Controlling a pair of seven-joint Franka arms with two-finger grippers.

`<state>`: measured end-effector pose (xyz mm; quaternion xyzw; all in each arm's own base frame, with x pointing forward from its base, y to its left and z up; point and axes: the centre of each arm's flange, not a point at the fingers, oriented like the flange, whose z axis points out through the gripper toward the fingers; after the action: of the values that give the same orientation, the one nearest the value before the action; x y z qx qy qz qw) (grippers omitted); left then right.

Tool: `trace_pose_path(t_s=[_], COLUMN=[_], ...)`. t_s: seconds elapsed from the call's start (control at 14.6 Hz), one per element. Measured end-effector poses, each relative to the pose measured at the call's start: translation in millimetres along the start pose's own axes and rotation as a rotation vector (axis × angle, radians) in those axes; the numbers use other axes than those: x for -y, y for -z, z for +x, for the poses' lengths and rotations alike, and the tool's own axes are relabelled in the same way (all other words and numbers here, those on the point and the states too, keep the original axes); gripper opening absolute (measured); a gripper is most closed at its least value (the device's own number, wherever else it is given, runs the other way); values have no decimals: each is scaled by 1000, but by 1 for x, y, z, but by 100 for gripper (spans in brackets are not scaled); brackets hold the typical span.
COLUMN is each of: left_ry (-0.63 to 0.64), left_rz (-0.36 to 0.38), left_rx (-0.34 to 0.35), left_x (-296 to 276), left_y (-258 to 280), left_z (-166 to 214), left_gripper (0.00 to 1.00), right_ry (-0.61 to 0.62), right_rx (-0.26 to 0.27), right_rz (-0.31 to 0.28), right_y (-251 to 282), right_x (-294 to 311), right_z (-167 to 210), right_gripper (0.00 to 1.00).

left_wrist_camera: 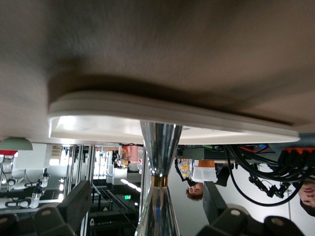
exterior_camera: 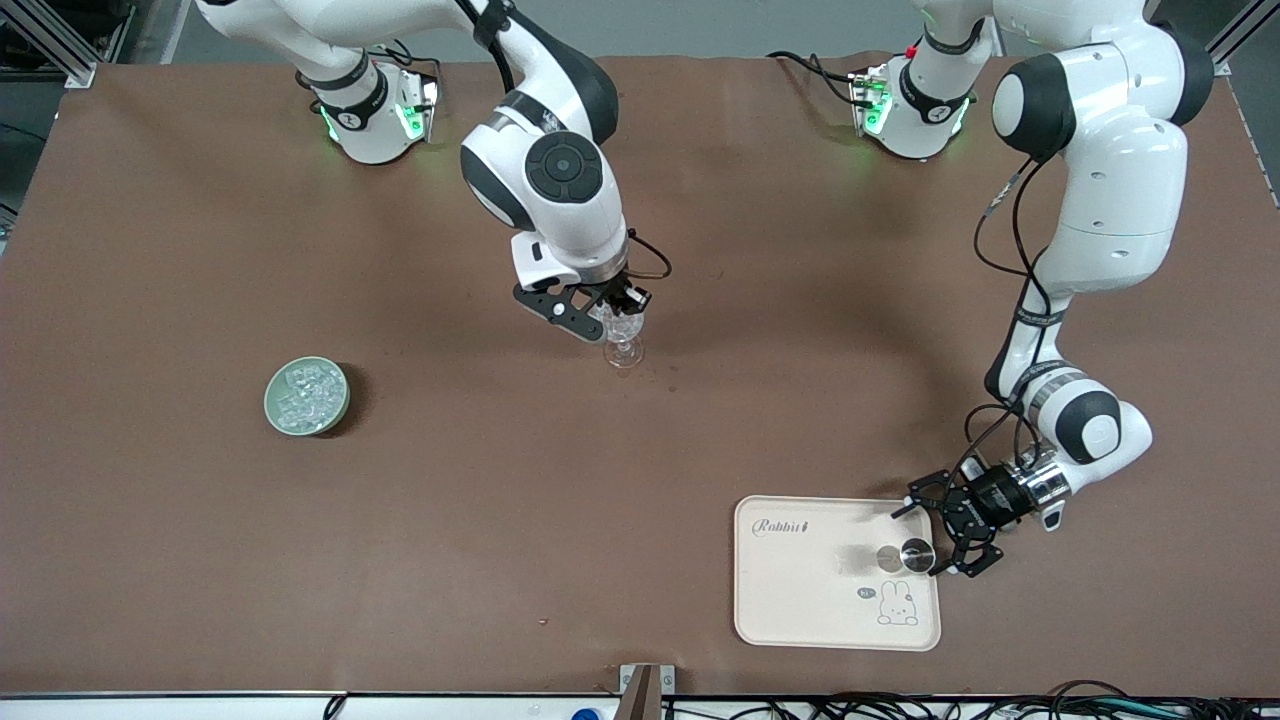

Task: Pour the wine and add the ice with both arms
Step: 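Set the jigger upright on the white tray and open the left gripper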

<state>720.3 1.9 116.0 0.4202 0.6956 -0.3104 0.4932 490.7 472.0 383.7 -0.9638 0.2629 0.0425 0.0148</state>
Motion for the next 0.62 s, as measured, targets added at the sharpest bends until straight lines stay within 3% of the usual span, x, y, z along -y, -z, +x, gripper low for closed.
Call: trace_pose_path(t_s=[0.14,0.34,0.62], left_ry=[-57,-185,-467], left_rz=[47,179,361], left_rx=[-67,-197,-452], left_x=[-3,-10,-30], left_y=[14,43,81], left_z=[-12,-43,-116], left_gripper=[100,100,100], right_ry=[0,1,0], right_rx=[0,0,-1], right_rz=[-1,-1,5], right_y=[0,0,2], right_x=[0,0,1], right_z=[0,0,0], right_gripper=[30,39,76])
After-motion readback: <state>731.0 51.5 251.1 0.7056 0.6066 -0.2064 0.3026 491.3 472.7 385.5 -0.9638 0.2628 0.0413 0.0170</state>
